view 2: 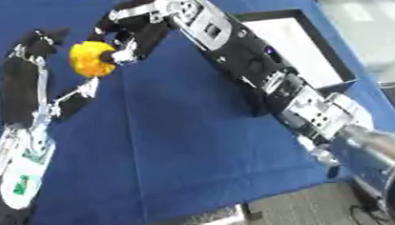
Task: Pick up the objects with one hand, pass them to the other hand, and then place them into the box on the other side of the table.
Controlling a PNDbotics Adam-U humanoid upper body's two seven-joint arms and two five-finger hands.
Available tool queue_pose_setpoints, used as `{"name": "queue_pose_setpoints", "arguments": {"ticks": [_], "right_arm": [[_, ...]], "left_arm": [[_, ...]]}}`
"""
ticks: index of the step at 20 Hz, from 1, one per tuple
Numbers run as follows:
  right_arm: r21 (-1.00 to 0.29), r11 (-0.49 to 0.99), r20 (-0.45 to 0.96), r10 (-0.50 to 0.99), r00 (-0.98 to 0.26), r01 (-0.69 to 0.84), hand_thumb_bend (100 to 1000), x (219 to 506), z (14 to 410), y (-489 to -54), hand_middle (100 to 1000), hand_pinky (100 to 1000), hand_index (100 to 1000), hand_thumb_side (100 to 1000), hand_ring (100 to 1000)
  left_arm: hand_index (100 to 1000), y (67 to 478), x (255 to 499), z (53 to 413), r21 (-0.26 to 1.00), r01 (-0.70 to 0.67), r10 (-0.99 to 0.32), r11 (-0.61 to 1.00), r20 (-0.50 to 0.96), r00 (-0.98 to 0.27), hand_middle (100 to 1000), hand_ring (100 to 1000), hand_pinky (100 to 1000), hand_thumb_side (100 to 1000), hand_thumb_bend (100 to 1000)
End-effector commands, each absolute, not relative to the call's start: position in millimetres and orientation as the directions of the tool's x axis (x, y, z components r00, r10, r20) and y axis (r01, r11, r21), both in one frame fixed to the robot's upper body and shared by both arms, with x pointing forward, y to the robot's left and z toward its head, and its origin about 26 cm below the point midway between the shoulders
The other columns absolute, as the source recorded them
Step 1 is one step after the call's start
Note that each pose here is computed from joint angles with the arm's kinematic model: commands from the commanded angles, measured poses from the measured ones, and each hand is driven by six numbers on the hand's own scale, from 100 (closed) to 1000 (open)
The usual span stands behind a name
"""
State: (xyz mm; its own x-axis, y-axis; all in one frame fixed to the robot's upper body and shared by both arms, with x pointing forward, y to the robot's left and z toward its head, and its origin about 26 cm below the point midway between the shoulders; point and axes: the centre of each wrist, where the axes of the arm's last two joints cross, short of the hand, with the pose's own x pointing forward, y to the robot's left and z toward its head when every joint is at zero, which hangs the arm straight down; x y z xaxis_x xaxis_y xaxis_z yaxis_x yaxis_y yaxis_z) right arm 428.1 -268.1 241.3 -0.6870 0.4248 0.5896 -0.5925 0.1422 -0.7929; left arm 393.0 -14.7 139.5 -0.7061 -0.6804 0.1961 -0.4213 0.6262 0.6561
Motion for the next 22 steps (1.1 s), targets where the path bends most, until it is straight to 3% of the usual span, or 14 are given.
{"name": "queue_pose_setpoints", "arguments": {"ticks": [1, 10, 17, 22], "right_arm": [[-0.804, 0.152, 0.577, 0.430, -0.694, -0.574, 100, 427.4, 252.0, -274.3, 469, 674, 697, 262, 1000], [-0.782, 0.181, 0.609, 0.430, -0.667, -0.597, 100, 428.0, 251.9, -276.4, 466, 670, 697, 290, 1000], [-0.762, 0.222, 0.635, 0.440, -0.634, -0.609, 100, 428.6, 253.6, -286.0, 468, 669, 700, 272, 1000], [-0.758, 0.239, 0.641, 0.444, -0.625, -0.607, 100, 428.5, 255.6, -291.4, 469, 669, 701, 266, 1000]], "left_arm": [[767, -14.4, 394.5, 148.7, 0.639, -0.439, -0.682, 0.631, 0.188, -0.707, 576, 558, 709, 117, 464], [780, -13.5, 394.7, 146.0, 0.648, -0.441, -0.687, 0.621, 0.180, -0.704, 584, 562, 712, 176, 556], [793, -10.8, 397.0, 142.4, 0.685, -0.441, -0.698, 0.580, 0.139, -0.702, 602, 584, 725, 237, 736], [796, -9.8, 397.3, 142.5, 0.695, -0.443, -0.699, 0.566, 0.121, -0.705, 604, 588, 727, 248, 761]]}}
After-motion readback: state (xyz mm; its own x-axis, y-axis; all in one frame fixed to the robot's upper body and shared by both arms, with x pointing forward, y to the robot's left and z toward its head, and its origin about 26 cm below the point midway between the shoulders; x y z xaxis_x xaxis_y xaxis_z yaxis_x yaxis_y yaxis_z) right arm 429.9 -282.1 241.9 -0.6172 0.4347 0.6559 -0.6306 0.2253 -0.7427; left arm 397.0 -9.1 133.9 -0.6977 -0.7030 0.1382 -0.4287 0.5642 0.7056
